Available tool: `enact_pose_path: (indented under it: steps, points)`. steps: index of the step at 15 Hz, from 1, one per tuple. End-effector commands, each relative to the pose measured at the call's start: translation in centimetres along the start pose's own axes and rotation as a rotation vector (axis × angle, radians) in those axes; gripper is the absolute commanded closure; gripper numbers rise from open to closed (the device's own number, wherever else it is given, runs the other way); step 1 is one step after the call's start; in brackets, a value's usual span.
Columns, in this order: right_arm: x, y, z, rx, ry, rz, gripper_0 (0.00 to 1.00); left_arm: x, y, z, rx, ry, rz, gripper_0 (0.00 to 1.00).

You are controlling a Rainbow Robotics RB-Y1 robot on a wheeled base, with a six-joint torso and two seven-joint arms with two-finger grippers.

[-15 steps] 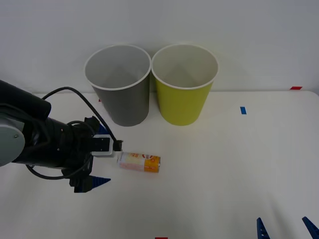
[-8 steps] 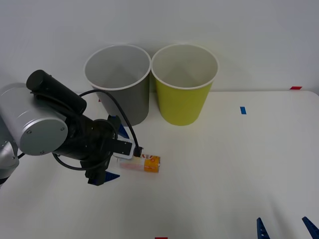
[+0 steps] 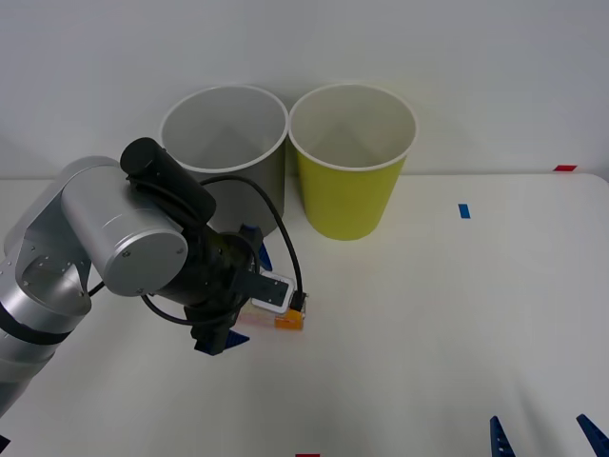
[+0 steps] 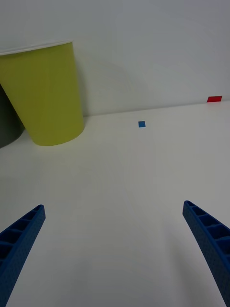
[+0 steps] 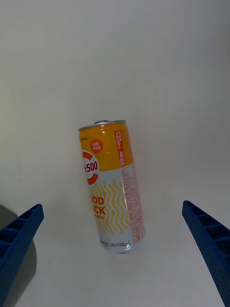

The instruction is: Put cans in the gray bin and PET bottles in the light green bin.

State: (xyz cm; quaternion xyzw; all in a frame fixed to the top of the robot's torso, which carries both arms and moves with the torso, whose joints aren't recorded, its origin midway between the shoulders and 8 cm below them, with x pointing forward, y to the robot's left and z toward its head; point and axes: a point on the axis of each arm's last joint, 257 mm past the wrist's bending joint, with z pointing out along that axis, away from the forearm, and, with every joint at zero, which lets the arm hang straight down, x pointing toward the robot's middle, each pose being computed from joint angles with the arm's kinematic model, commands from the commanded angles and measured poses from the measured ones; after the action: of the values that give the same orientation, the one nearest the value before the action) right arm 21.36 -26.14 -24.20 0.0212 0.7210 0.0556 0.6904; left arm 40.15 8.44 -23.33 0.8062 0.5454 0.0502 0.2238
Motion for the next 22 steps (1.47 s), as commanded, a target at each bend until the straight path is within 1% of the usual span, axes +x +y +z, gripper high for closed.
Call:
enact_pose_path:
  steps: [1, 4, 7, 8, 10, 12, 15, 18, 19, 21, 22]
  points:
    - [0.0, 0.0, 0.0, 0.000, 0.000, 0.000, 0.00, -0.3, 0.0, 0.5, 0.001, 0.008, 0.004, 0.00]
    - [0.0, 0.0, 0.0, 0.000, 0.000, 0.000, 0.00, -0.8, 0.0, 1.6, 0.022, -0.005, -0.014, 0.00]
    - [0.0, 0.0, 0.0, 0.000, 0.000, 0.000, 0.00, -1.1, -0.1, 2.3, 0.036, -0.010, -0.018, 0.01]
    - [0.0, 0.0, 0.0, 0.000, 0.000, 0.000, 0.00, -1.3, -0.3, 2.8, 0.044, -0.003, -0.005, 0.01]
    - [0.0, 0.0, 0.0, 0.000, 0.000, 0.000, 0.00, -1.1, 0.2, 3.5, 0.038, 0.016, 0.010, 0.01]
    - [0.0, 0.0, 0.0, 0.000, 0.000, 0.000, 0.00, -1.0, 0.3, 3.7, 0.039, 0.022, 0.009, 0.01]
    - [0.0, 0.0, 0.0, 0.000, 0.000, 0.000, 0.00, -0.8, 0.0, 4.8, 0.041, 0.039, 0.008, 0.01]
    - [0.0, 0.0, 0.0, 0.000, 0.000, 0.000, 0.00, 0.2, -0.1, 5.0, 0.047, 0.060, -0.002, 0.01]
    - [0.0, 0.0, 0.0, 0.000, 0.000, 0.000, 0.00, 0.5, -0.2, 5.1, 0.046, 0.065, 0.002, 0.01]
    - [0.0, 0.0, 0.0, 0.000, 0.000, 0.000, 0.00, 0.5, -0.5, 6.0, 0.024, 0.067, 0.025, 0.01]
    - [0.0, 0.0, 0.0, 0.000, 0.000, 0.000, 0.00, 0.6, -0.6, 6.0, 0.027, 0.068, 0.019, 0.01]
